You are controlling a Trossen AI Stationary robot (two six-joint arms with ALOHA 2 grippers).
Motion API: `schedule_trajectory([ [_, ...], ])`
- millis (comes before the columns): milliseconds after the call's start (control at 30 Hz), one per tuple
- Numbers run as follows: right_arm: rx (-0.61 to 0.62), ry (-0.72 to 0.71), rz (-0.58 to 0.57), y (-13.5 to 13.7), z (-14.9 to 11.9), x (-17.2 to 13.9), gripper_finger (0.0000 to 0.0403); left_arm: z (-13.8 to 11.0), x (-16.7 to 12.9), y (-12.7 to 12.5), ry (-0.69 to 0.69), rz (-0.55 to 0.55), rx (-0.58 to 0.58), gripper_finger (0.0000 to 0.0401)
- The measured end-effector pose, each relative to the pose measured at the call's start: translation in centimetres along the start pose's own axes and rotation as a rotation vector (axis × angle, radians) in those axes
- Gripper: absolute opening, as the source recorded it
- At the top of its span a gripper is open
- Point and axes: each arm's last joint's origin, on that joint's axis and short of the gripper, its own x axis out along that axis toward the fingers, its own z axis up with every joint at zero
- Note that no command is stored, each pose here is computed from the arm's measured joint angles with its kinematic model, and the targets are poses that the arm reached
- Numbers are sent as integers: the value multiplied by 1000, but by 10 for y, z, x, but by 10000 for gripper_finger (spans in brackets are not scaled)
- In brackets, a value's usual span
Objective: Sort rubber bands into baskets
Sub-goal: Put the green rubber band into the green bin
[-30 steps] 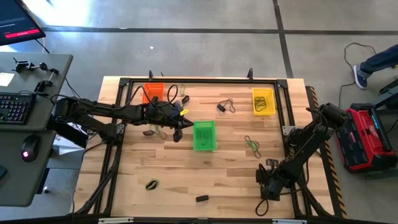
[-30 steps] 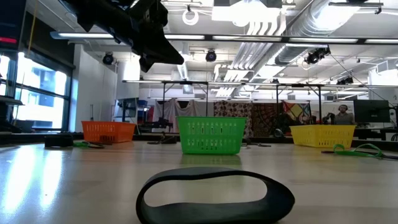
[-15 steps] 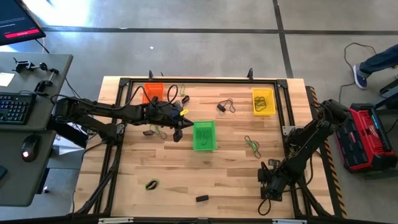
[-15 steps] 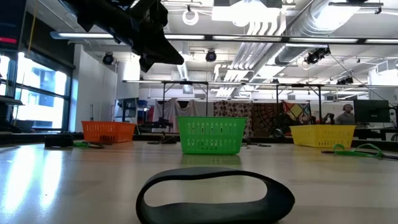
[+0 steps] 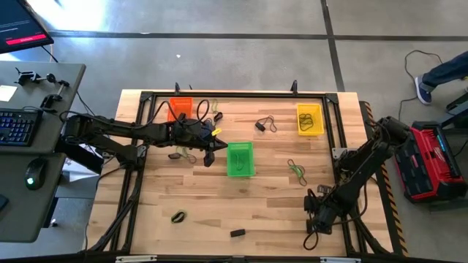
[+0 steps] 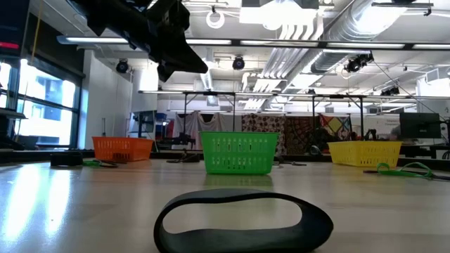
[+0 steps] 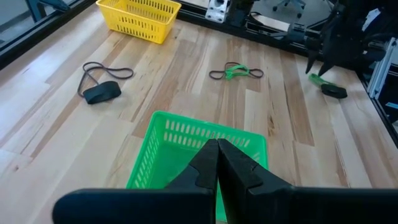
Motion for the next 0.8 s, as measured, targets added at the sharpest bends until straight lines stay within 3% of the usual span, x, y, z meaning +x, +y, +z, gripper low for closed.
schedule_trajectory([
  [167, 0, 21, 66, -5, -3, 13, 91, -2, 0, 0, 23, 5, 0, 0],
  [433, -58, 62, 83, -5, -4, 13, 6, -5, 0, 1, 47, 10, -1, 0],
  [800, -50, 120, -52, 0, -4, -12, 1, -5, 0, 1, 47, 10, 0, 0],
])
